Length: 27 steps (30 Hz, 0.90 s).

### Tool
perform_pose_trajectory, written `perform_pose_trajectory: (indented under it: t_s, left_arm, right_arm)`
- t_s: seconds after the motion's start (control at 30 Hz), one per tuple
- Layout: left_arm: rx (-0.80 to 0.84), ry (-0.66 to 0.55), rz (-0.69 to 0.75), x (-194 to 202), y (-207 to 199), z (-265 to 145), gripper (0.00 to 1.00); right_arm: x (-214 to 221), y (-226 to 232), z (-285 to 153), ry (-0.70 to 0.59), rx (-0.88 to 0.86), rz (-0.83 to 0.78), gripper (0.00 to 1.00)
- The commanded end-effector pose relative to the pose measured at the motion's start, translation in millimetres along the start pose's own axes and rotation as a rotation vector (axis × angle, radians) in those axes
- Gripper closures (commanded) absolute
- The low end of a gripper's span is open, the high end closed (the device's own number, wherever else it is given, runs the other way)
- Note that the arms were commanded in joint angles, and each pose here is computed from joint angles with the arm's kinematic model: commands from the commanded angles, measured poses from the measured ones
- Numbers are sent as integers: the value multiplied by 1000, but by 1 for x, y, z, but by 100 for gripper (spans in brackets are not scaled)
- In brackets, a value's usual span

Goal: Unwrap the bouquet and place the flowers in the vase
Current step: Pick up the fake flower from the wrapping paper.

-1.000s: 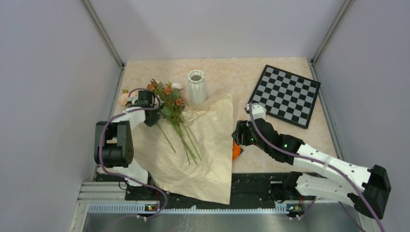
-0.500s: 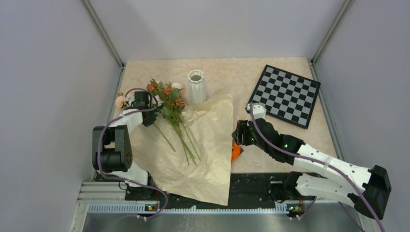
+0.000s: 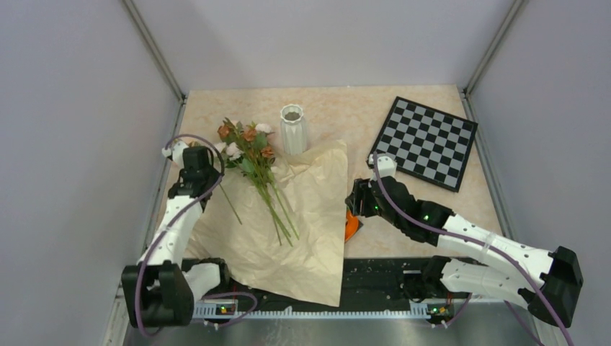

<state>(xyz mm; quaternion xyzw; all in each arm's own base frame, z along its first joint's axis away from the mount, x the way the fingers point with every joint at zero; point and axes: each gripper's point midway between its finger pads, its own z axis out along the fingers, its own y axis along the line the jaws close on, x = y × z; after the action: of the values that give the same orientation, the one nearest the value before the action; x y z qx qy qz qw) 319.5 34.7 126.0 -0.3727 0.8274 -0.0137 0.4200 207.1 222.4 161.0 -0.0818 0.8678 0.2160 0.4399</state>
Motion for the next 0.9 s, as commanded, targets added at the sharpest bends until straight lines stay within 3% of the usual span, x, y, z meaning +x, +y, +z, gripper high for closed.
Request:
perform_pose_trajectory:
  t_s: [0.0, 0.17, 0.47, 0.7, 0.87]
  left_arm:
    - [62, -51, -22, -5, 1, -20, 100]
    - [137, -22, -29, 10, -3, -31, 100]
    - [0, 210, -28, 71, 20, 13, 100]
    - [-44, 252, 0, 76, 20, 31, 100]
    - [-84, 238, 29, 70, 26, 32, 84]
  right_arm:
    - [-14, 3, -1, -47, -15, 28, 48]
    - [-12, 10, 4, -34, -36, 26, 49]
    - [0, 13, 14, 11, -47, 29, 51]
    - [2, 7, 10, 10, -30, 35, 51]
    - [2, 5, 9, 3, -21, 38, 51]
